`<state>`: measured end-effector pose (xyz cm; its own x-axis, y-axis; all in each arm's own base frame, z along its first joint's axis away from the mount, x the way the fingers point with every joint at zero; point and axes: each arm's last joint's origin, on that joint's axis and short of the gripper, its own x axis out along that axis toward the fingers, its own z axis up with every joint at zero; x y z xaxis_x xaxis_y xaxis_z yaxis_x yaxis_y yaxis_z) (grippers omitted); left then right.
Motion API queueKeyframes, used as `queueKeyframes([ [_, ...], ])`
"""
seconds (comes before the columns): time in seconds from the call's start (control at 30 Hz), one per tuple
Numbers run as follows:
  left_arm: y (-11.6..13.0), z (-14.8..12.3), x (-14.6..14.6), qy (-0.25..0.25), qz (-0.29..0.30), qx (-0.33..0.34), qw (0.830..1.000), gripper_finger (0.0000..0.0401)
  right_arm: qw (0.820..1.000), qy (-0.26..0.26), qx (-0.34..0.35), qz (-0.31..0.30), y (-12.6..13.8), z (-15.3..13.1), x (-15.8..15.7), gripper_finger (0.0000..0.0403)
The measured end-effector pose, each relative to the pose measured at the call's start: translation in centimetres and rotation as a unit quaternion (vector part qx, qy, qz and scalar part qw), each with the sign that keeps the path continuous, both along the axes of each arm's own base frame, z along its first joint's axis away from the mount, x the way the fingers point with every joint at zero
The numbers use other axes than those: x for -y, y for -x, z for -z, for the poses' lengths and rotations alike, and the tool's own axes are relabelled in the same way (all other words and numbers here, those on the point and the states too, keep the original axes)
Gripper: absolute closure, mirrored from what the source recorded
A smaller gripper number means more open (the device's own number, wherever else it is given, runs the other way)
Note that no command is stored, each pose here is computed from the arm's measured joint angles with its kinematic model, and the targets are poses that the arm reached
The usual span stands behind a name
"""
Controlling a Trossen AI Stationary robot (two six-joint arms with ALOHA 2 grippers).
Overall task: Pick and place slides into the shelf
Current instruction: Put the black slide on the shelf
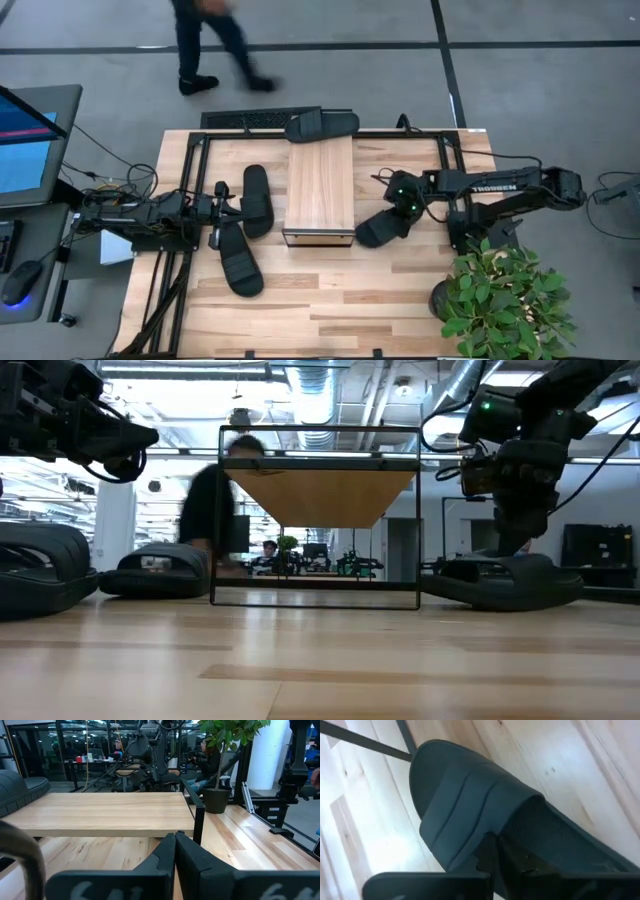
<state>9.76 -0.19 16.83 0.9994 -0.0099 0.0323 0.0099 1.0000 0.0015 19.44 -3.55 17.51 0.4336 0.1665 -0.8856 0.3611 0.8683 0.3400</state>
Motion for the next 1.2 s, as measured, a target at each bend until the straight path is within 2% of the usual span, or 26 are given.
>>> queueKeyframes([
  [0.2,0.0,0.0,0.0,0.004,0.0,0.0,1.0,0.0401,0.998,-0.026,-0.009,0.049,0.1,0.0,0.3,0.0363],
  [0.7,0.0,0.0,0.0,0.003,0.0,0.0,1.0,0.0401,0.998,-0.028,-0.009,0.058,0.2,0.0,0.7,0.028],
  [0.93,0.0,0.0,0.0,0.004,0.0,0.0,1.0,0.0401,0.997,-0.032,-0.025,0.058,-0.1,0.7,0.8,0.0266],
  [1.2,0.0,0.0,0.0,0.003,0.0,0.0,1.0,0.0401,0.996,-0.057,-0.052,0.05,-1.2,2.7,1.0,0.0275],
])
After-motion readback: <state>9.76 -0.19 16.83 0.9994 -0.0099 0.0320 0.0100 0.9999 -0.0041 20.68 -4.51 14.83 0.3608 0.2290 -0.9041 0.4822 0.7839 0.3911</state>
